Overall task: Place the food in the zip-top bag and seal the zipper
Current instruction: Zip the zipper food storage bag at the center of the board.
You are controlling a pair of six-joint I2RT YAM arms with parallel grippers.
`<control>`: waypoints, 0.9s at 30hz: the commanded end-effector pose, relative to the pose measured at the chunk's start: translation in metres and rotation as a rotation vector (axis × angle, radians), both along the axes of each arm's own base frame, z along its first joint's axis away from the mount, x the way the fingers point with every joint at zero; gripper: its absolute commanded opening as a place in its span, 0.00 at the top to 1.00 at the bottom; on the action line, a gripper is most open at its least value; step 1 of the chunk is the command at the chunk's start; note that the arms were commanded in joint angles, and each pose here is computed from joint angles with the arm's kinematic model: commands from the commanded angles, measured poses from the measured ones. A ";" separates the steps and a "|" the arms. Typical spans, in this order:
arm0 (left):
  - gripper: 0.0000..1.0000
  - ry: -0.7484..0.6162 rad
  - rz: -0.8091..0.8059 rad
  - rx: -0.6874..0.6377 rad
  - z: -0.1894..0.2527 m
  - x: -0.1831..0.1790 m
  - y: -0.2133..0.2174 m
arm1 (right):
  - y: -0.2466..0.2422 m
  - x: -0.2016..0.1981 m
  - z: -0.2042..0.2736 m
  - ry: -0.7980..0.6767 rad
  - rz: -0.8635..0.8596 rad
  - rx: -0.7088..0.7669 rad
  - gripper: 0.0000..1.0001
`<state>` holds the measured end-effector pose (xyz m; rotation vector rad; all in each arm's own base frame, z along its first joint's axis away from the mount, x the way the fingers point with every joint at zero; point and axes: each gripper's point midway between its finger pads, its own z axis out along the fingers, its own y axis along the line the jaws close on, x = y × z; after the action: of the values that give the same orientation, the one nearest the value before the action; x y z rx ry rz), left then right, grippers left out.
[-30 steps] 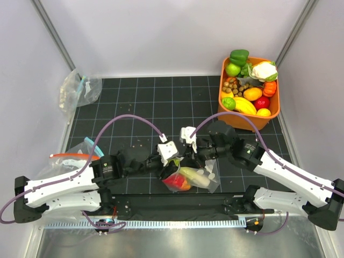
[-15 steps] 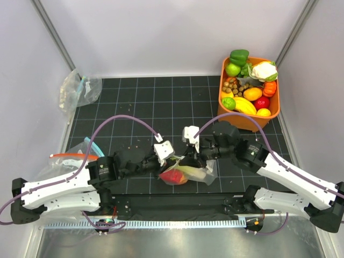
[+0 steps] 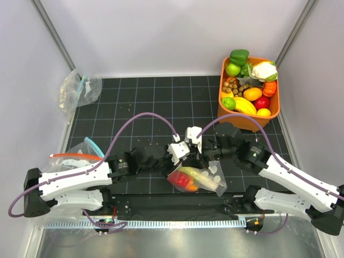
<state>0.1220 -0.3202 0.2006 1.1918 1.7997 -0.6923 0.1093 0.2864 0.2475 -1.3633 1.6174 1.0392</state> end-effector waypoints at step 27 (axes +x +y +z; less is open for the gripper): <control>0.95 0.053 -0.173 -0.084 0.016 -0.031 -0.012 | 0.026 -0.004 0.019 -0.055 0.105 0.113 0.99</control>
<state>0.1020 -0.3140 0.1969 1.2760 1.8032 -0.7873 0.0960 0.2986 0.2435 -1.4224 1.5463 1.1451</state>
